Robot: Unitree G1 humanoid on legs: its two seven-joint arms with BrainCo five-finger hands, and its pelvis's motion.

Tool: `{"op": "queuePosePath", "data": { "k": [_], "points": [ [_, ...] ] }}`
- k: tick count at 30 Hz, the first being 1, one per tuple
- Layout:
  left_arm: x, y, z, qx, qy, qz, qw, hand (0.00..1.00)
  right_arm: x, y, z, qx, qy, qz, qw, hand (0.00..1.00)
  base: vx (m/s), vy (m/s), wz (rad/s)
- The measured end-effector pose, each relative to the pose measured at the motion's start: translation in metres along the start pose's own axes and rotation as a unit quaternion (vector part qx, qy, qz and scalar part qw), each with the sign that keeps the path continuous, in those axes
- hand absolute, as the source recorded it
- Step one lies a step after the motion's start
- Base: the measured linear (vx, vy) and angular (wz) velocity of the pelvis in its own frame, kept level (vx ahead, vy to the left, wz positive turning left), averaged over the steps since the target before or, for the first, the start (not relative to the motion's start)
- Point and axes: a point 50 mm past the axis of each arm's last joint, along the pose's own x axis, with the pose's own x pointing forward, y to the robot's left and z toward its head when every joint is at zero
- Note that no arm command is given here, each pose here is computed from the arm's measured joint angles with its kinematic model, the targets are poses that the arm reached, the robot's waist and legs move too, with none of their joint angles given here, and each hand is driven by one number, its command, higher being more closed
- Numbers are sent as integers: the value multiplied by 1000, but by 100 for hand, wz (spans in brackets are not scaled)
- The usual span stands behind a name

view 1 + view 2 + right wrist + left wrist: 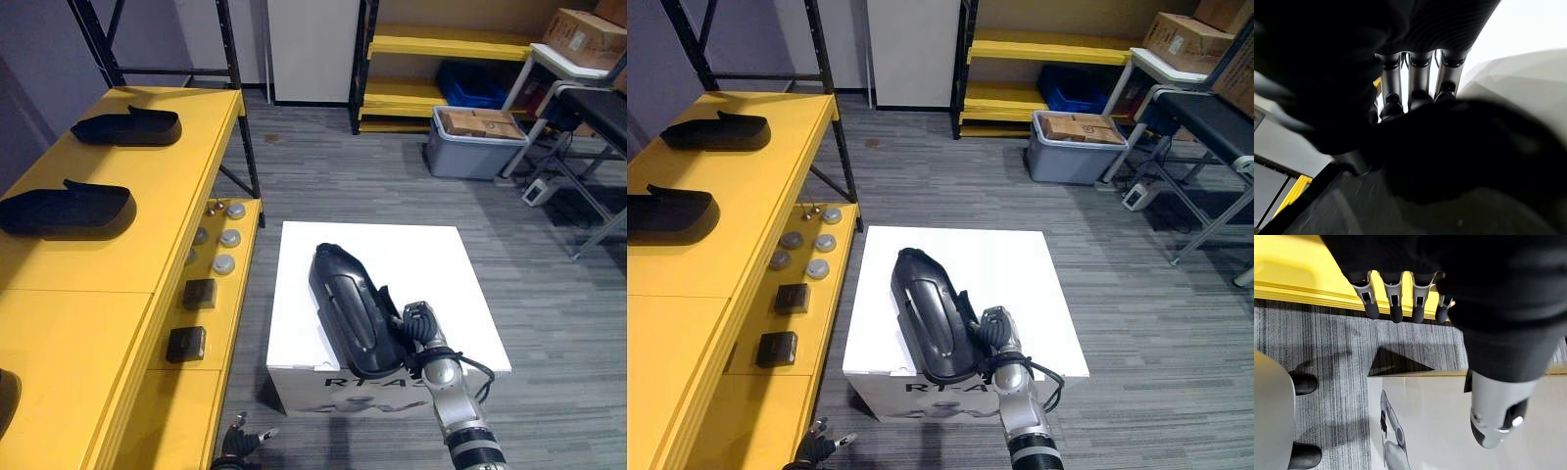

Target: Walk over and take plastic housings, then place them on the shelf

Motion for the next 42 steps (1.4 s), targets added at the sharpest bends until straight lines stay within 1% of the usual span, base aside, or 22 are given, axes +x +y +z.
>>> {"op": "queuePosePath", "data": {
  "k": [7, 9, 10, 12, 13, 14, 16, 19, 21, 22, 24, 25, 27, 28, 31, 34, 37, 38, 40, 42],
  "points": [
    [-1, 3, 5, -7, -13, 9, 1000, 0, -3, 5, 7, 25, -13, 5, 1000, 100, 0, 0, 0],
    [-2, 4, 17, -18, -40, 23, 999, 0, -5, 6, 13, 42, -25, -4, 999, 100, 12, 4, 2],
    [-5, 9, 32, -28, -75, 35, 996, 0, -7, 4, 19, 49, -39, -12, 998, 100, 0, 0, 0],
    [-7, 14, 48, -45, -109, 51, 992, 0, -10, 0, 21, 53, -47, -26, 997, 100, 0, 0, 0],
    [-12, 22, 65, -69, -146, 73, 984, 0, -13, -4, 23, 56, -53, -43, 996, 100, 0, 0, 0],
    [-14, 25, 71, -82, -159, 82, 980, 0, -13, -6, 24, 57, -55, -48, 996, 100, 44, 10, 1],
    [-24, 36, 94, -115, -212, 113, 964, 0, -15, -14, 32, 62, -74, -69, 993, 100, 56, 16, 2],
    [-38, 42, 119, -137, -270, 128, 944, 0, -20, -22, 45, 70, -104, -91, 988, 100, 50, 19, 2],
    [-54, 44, 143, -154, -331, 130, 922, 0, -23, -30, 58, 76, -132, -111, 982, 100, 44, 23, 6],
    [-59, 43, 149, -157, -345, 128, 916, 0, -24, -32, 61, 78, -139, -116, 980, 100, 36, 23, 8],
    [-73, 38, 167, -167, -394, 109, 897, 0, -27, -36, 73, 86, -165, -128, 974, 100, 34, 26, 7],
    [-77, 36, 171, -171, -403, 102, 893, 0, -28, -36, 75, 88, -170, -130, 973, 100, 26, 20, 7],
    [-86, 26, 185, -184, -433, 66, 880, 0, -30, -35, 84, 94, -184, -137, 969, 100, 15, 19, 5],
    [-87, 23, 187, -184, -438, 58, 878, 0, -30, -34, 87, 92, -190, -135, 968, 100, 0, 0, 0],
    [-94, 1, 200, -186, -458, -15, 869, 0, -30, -29, 106, 87, -226, -129, 962, 100, 0, 0, 0],
    [-98, -13, 207, -187, -466, -55, 863, 0, -34, -24, 122, 89, -262, -117, 954, 100, -4, 7, -5],
    [-102, -29, 218, -196, -473, -107, 853, 0, -40, -12, 142, 91, -310, -90, 942, 100, -4, 20, -16],
    [-102, -30, 219, -197, -472, -111, 852, 0, -40, -11, 144, 91, -314, -87, 941, 100, -3, 7, -4],
    [-101, -40, 224, -190, -470, -145, 850, 0, -44, -2, 154, 88, -335, -64, 936, 100, 0, 0, 0],
    [-100, -41, 223, -194, -464, -150, 851, 0, -46, 2, 156, 88, -342, -57, 934, 100, 7, 9, -2]
  ]
}}
